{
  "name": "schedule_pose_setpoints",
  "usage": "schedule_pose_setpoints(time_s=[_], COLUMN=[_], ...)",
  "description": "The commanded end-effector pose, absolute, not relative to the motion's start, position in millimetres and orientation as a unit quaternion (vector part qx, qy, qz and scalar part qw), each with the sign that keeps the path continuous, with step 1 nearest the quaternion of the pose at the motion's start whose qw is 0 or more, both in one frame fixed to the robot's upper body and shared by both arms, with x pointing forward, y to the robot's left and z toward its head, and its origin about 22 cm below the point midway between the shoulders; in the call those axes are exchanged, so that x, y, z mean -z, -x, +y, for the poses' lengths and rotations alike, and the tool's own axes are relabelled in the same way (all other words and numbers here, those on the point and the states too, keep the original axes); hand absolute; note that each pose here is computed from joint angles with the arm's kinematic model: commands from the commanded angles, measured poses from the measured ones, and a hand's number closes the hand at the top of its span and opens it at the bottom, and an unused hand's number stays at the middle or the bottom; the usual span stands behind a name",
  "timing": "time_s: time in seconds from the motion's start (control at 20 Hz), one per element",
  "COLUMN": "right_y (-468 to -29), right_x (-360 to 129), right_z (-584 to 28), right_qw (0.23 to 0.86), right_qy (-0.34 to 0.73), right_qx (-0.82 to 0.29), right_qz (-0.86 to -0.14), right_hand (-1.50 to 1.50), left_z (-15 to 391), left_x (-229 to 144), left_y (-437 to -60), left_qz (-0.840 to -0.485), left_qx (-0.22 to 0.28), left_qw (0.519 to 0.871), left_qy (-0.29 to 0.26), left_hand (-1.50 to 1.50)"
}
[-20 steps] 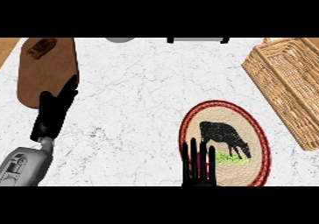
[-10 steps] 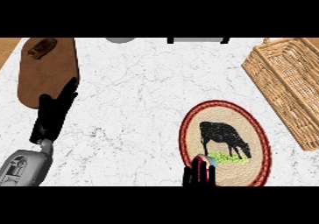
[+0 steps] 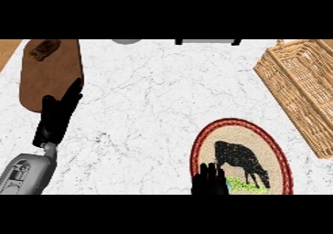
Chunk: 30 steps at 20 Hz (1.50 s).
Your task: Pick the cupcake from the placemat and place it in the basket
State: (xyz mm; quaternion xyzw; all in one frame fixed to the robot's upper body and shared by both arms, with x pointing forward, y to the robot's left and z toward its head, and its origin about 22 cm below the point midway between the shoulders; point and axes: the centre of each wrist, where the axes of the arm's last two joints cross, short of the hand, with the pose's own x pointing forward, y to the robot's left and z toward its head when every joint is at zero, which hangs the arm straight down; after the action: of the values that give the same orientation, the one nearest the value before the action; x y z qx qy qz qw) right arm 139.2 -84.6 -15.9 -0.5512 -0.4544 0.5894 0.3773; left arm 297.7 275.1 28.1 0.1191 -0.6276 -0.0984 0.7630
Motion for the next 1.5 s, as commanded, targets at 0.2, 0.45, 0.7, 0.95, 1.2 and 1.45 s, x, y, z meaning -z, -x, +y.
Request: schedule_pose_setpoints(time_s=[0.2, 0.45, 0.7, 0.95, 1.2, 1.45], right_y=[-227, -225, -219, -218, -208, -225], right_x=[-25, -38, -93, -160, -228, -287], right_z=[-138, -130, -133, -159, -166, -169], right_qw=[0.454, 0.516, 0.519, 0.541, 0.535, 0.551], right_qy=[0.381, 0.297, 0.248, 0.218, 0.245, 0.256], right_qx=[-0.623, -0.558, -0.47, -0.351, -0.302, -0.284], right_qz=[-0.511, -0.578, -0.67, -0.733, -0.75, -0.741], right_hand=[1.5, 1.5, 1.5, 1.5, 1.5, 1.5], left_z=[253, 276, 273, 277, 278, 272], left_x=[-28, -31, -33, -19, -26, -41], left_y=[-302, -300, -304, -297, -288, -297], left_qz=[-0.631, -0.628, -0.626, -0.626, -0.626, -0.62], left_qx=[0.102, 0.098, 0.092, 0.096, 0.099, 0.101], left_qw=[0.76, 0.762, 0.765, 0.763, 0.764, 0.769], left_qy=[-0.116, -0.121, -0.12, -0.131, -0.122, -0.119], left_hand=[0.0, 0.0, 0.0, 0.0, 0.0, 0.0])
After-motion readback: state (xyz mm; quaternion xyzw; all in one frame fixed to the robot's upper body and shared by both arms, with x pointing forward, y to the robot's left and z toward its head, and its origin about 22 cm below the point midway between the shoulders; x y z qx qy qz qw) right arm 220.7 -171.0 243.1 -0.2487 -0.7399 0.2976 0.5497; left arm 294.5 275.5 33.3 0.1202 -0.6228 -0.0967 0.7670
